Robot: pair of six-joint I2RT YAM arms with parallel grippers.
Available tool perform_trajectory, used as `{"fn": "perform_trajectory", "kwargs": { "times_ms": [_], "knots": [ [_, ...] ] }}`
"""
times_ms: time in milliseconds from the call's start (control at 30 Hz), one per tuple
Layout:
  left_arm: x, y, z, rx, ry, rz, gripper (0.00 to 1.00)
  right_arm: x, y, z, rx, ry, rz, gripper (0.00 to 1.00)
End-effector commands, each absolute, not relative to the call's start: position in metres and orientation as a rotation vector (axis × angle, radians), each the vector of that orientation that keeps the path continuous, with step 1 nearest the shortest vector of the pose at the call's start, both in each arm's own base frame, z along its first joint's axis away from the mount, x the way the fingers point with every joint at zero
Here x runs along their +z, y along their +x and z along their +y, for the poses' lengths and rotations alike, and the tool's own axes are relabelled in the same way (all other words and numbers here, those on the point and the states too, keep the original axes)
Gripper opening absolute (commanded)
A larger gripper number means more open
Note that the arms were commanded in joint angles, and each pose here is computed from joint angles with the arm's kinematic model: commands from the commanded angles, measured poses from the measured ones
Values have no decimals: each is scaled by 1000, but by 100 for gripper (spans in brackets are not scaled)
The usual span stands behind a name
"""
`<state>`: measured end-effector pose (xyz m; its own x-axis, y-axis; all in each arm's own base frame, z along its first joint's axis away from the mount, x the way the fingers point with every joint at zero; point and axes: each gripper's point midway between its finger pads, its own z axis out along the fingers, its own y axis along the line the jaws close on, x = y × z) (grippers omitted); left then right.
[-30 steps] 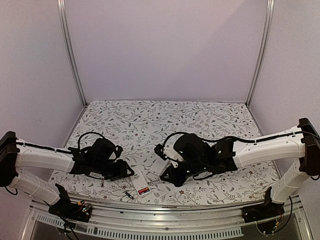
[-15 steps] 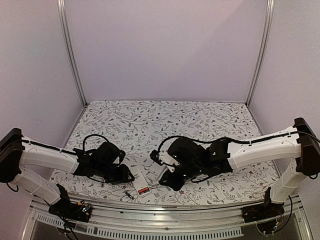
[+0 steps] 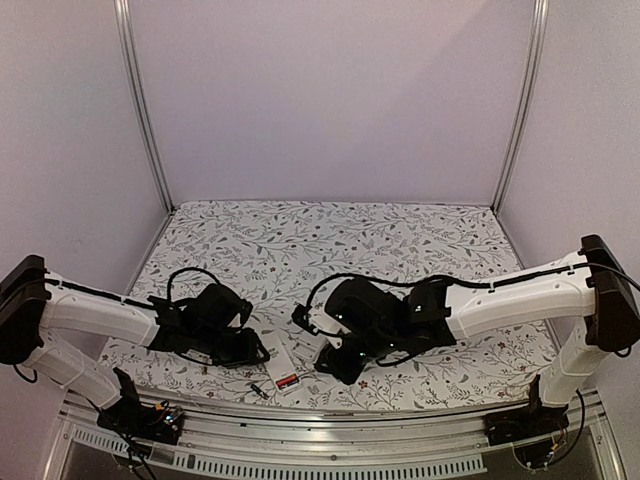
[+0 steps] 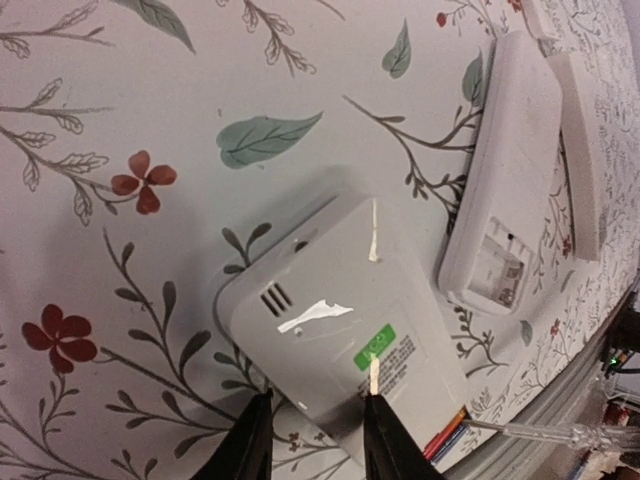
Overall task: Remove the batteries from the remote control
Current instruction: Hold the remote control without the battery cover at the corner of the board, then remove the battery from the remote control without the battery cover.
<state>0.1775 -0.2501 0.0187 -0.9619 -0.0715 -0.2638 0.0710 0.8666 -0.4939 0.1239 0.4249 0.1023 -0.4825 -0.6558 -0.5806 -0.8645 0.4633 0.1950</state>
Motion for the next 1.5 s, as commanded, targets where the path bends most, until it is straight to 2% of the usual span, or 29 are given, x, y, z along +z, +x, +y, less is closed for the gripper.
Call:
{"fn": "perform_trajectory", "kwargs": {
  "times_ms": [0, 1133, 1467],
  "knots": [
    [23, 179, -257, -745, 22, 2754, 31, 100, 125, 424, 589, -1310, 2289, 0],
    [23, 182, -263, -741, 54, 2756, 29, 120, 124, 436, 568, -1380, 2209, 0],
    [22, 181, -264, -742, 62, 2760, 29, 105, 124, 432, 529, -1407, 2242, 0]
  ]
}}
